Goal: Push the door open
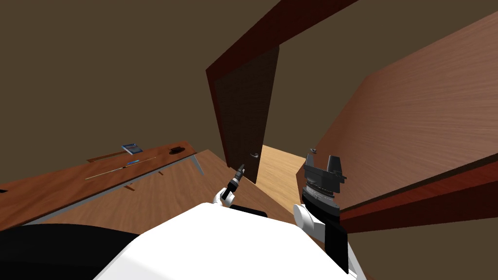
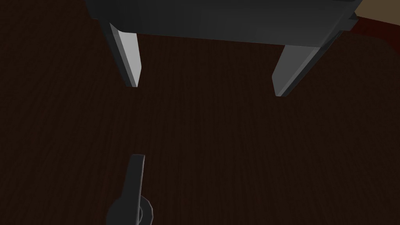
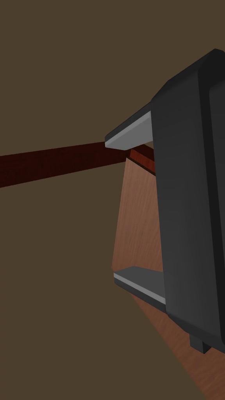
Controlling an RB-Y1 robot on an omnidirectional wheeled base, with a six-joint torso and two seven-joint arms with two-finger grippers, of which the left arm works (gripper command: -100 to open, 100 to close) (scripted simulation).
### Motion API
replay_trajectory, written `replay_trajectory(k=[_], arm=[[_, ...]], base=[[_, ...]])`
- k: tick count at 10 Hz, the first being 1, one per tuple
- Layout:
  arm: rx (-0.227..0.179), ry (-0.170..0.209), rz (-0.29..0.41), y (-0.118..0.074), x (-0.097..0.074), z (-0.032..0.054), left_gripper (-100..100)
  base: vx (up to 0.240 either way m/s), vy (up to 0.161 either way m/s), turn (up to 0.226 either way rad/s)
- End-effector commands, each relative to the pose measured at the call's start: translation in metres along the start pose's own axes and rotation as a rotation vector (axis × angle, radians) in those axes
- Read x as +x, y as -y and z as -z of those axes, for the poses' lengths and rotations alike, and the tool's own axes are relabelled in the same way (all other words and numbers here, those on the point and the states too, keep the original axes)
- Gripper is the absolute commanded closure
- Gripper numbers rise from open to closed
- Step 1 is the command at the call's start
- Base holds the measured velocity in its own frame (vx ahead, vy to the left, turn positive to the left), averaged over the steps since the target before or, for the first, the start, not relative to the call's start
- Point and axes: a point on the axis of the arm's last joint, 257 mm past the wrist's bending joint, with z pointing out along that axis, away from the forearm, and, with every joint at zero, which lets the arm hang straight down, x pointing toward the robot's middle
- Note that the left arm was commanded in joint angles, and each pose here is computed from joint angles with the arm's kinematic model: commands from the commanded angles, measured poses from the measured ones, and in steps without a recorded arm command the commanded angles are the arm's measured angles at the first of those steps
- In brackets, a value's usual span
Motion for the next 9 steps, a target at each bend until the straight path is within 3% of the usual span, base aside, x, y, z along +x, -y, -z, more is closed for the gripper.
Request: replay_trajectory(k=[1,9], arm=[[-0.021,-0.013,0.004,-0.010,0.007,0.0013,-100],[-0.097,-0.064,0.019,-0.042,0.034,0.0057,-100]], base=[[0.091,0.021,-0.021],[0.079,0.014,-0.017]])
